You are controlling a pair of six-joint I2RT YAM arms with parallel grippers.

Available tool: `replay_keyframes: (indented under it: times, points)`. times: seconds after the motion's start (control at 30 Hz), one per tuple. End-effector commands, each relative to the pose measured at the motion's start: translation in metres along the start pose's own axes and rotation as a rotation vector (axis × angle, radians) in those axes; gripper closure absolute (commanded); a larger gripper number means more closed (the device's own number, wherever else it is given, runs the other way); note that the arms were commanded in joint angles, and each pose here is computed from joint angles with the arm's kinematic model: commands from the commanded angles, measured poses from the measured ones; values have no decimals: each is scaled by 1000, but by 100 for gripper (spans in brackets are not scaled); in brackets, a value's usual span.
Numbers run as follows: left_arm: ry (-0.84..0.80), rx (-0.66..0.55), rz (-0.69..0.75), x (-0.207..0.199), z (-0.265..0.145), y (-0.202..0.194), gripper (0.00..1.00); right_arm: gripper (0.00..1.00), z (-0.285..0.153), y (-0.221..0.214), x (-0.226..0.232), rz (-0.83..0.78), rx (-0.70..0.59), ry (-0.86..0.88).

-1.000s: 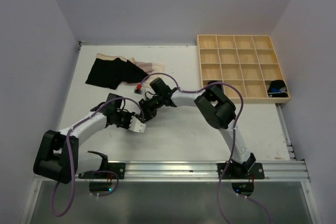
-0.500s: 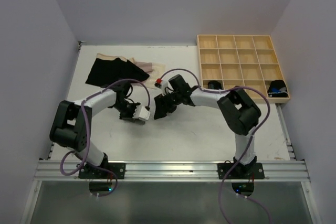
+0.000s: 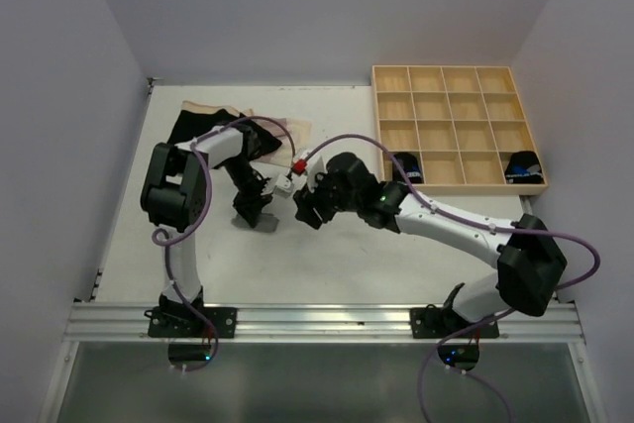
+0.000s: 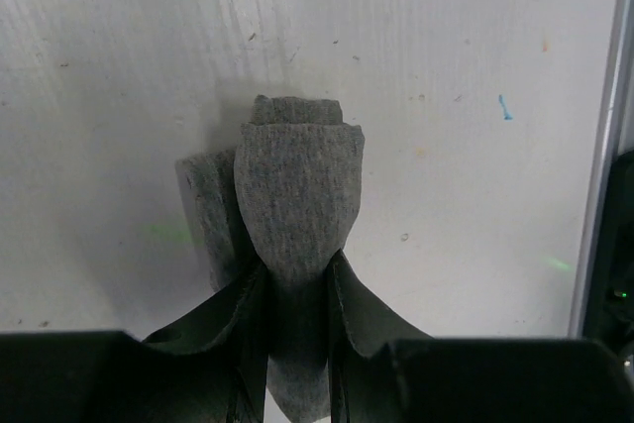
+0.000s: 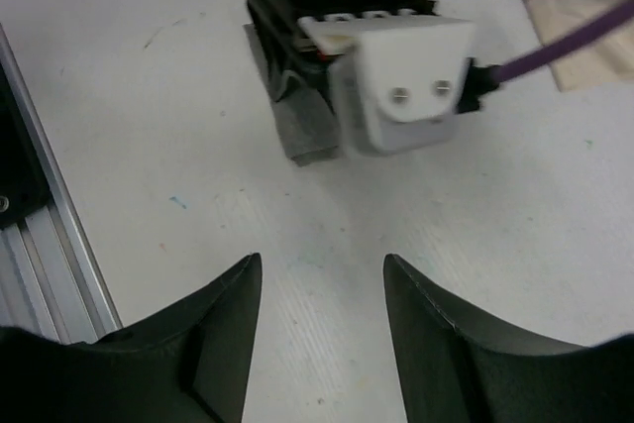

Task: Roll the underwear

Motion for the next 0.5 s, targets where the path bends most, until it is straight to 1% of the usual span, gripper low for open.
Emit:
replay_keyframes:
  times: [0.0, 0.07, 0.1, 0.23, 0.3, 0.37, 0.47]
  points:
    - [-113, 15, -51, 16, 41, -19, 97, 44, 8, -5, 32, -160, 47, -50]
    - [-131, 1, -64, 19, 42, -17, 97, 44, 17, -6, 46, -237, 48, -66]
    - [-137, -1, -65, 20, 42, -17, 97, 45, 27, -8, 59, -281, 67, -79]
    - [-179, -13, -82, 18, 46, -18, 97, 43, 54, -12, 83, -415, 108, -135]
    - [-181, -13, -83, 17, 46, -18, 97, 39, 71, -15, 88, -455, 117, -142]
    - [-182, -14, -86, 17, 46, -18, 97, 33, 82, -13, 88, -470, 91, -150]
    - [-187, -12, -89, 16, 47, -19, 97, 30, 101, -19, 87, -502, 116, -148]
Point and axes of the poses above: each gripper's point midway between its finger pads, its own z axis out along the fingers, its own x axis along the line the jaws close on, y = z × x, the point moved 9 cm from there along -z, back along the fingers, and after that the axes turned 2 degrees about z, right-handed, at the moved point
